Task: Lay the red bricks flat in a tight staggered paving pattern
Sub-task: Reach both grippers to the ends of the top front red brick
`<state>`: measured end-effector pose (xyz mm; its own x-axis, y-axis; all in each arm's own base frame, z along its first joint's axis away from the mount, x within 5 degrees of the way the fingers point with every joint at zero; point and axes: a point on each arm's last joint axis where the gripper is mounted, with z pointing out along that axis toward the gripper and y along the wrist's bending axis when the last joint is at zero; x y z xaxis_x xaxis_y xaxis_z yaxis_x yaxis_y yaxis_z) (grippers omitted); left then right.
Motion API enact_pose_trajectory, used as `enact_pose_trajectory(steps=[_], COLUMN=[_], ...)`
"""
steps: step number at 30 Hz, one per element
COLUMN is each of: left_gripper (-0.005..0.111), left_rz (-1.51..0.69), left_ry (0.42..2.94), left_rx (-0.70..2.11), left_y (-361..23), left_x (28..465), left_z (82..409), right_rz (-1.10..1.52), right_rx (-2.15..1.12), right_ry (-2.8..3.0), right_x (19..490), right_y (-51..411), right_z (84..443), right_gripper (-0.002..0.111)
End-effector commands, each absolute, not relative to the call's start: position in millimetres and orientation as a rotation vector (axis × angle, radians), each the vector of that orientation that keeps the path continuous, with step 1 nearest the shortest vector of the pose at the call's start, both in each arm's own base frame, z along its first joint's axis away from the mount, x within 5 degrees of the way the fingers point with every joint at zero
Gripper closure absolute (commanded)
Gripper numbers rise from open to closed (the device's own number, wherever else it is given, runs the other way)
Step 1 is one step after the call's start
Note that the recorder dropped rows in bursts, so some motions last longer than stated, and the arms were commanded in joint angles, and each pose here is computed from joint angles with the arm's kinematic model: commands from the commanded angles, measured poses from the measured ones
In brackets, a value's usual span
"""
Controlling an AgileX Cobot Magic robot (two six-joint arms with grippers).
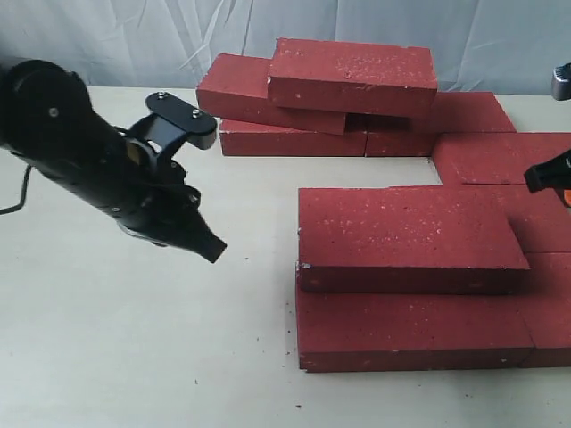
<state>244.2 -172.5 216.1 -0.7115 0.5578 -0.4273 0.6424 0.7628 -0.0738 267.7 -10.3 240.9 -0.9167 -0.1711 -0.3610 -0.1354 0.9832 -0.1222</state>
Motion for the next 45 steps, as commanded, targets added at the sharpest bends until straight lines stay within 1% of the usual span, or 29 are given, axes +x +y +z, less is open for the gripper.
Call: enact_pose_trajectory(steps=[1, 4, 9, 11, 16, 22, 25, 32, 43, 45], left_gripper=[0.107, 0.107, 0.107, 0.107, 0.107, 0.107, 0.107, 0.107, 0.107, 0.107], left_rz=[-0.337, -0.351, -0.371, -0.391, -0.404, -0.487, -0.523, -0.532, -0.616, -0.633], left_ry=[2.549, 2.553, 2.55, 2.569, 2.598, 2.585, 2.573, 2.574, 2.574, 2.567], left_rx=[0.921, 0.933, 0.987, 0.972, 0.962, 0.97, 0.979, 0.967, 0.929, 0.937], left_y=[-197, -212, -235, -238, -240, -245, -247, -247, -252, -253], left_x=[262, 273, 276, 278, 279, 276, 275, 275, 274, 273], left_z=[209, 203, 194, 191, 183, 185, 186, 186, 188, 188], right_rz=[-0.119, -0.103, -0.058, -0.055, -0.051, -0.022, 0.011, 0.082, 0.095, 0.14], right_rx=[-0.226, -0.247, -0.359, -0.367, -0.371, -0.383, -0.404, -0.412, -0.422, -0.411], right_ry=[2.753, 2.783, 2.83, 2.846, 2.877, 2.915, 2.915, 2.91, 2.91, 2.913], right_x=[270, 274, 280, 281, 281, 282, 282, 282, 281, 281], right_y=[-9, -8, 6, 8, 8, 9, 11, 16, 16, 19], right_z=[241, 233, 215, 212, 207, 199, 198, 198, 198, 198], right_gripper=[0.109, 0.109, 0.109, 0.109, 0.109, 0.109, 0.109, 0.109, 0.109, 0.109])
